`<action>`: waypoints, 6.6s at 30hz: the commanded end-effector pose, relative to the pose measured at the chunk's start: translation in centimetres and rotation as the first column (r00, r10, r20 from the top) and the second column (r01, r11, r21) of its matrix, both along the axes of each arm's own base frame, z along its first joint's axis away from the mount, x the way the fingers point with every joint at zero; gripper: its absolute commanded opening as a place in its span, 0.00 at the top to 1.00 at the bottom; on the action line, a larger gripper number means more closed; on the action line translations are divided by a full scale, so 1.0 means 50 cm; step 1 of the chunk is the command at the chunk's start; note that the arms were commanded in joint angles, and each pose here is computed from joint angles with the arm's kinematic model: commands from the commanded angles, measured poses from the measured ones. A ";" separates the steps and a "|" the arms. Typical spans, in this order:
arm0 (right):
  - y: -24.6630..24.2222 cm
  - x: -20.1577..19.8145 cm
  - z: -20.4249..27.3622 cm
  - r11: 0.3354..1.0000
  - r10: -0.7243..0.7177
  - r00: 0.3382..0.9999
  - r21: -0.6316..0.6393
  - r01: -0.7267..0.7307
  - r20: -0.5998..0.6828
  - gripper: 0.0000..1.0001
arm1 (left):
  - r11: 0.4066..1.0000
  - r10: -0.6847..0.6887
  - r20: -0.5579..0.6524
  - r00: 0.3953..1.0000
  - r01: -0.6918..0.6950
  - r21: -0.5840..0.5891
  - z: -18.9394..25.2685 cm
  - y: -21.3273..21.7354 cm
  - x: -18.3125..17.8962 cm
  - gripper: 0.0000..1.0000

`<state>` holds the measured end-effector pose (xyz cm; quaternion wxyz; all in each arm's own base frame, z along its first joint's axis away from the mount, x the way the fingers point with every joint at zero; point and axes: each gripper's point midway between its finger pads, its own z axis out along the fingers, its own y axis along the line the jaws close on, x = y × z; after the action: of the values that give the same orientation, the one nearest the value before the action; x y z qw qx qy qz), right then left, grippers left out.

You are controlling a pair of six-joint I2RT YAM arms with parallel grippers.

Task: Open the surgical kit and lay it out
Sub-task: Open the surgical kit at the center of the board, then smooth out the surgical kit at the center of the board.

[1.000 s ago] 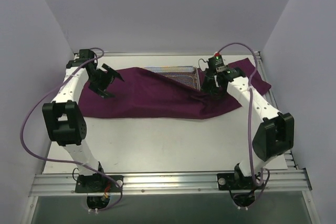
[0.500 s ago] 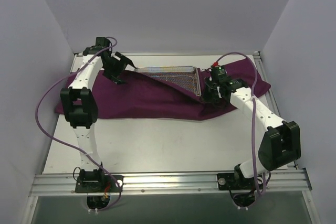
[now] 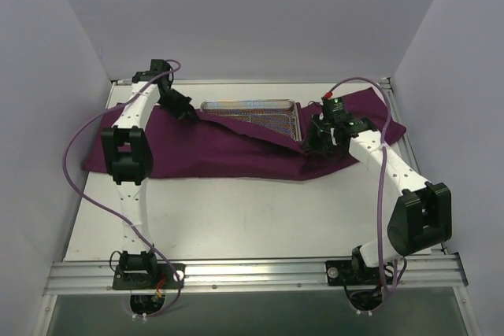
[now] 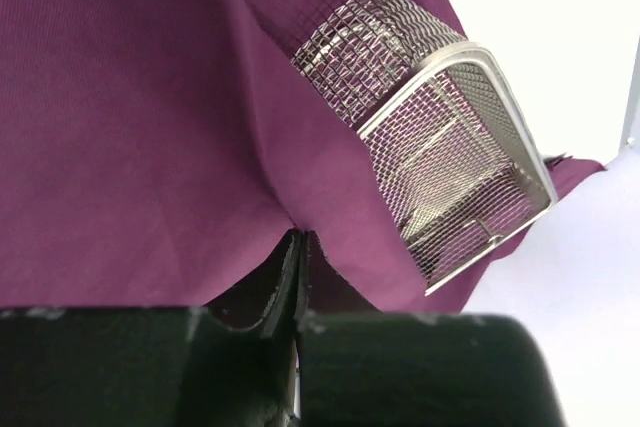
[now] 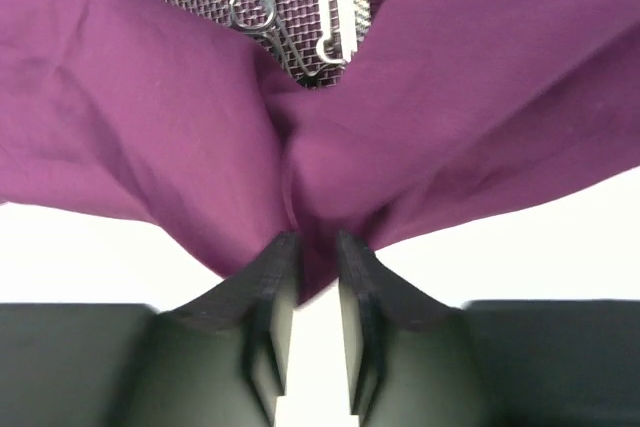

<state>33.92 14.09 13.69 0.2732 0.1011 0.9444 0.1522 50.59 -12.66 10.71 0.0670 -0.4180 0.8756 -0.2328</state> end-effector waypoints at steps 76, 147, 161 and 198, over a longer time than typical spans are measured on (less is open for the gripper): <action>-0.141 0.271 -0.178 0.961 -0.192 0.962 -0.235 0.145 -0.195 0.53 | 0.791 -0.606 -0.253 0.754 0.603 -0.099 0.025 -0.034 -0.839 0.98; -0.272 0.199 -0.070 0.944 -0.220 0.943 -0.300 0.141 -0.248 0.00 | 0.680 -0.353 -0.223 0.909 0.413 0.606 0.078 0.224 -0.391 0.06; -0.240 0.235 -0.196 0.937 -0.185 0.927 -0.343 0.066 -0.327 0.00 | 0.687 -0.315 -0.485 0.816 0.548 0.477 -0.131 0.231 -0.201 0.01; -0.252 0.464 -0.132 0.932 -0.256 0.965 -0.280 0.230 -0.058 0.00 | 0.921 -0.230 0.126 0.965 0.173 0.349 -0.021 0.320 0.076 0.23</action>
<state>55.70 3.00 1.68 0.2014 0.1694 0.9644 -0.0246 51.86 0.74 3.70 0.0678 -0.2979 0.9380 -0.1636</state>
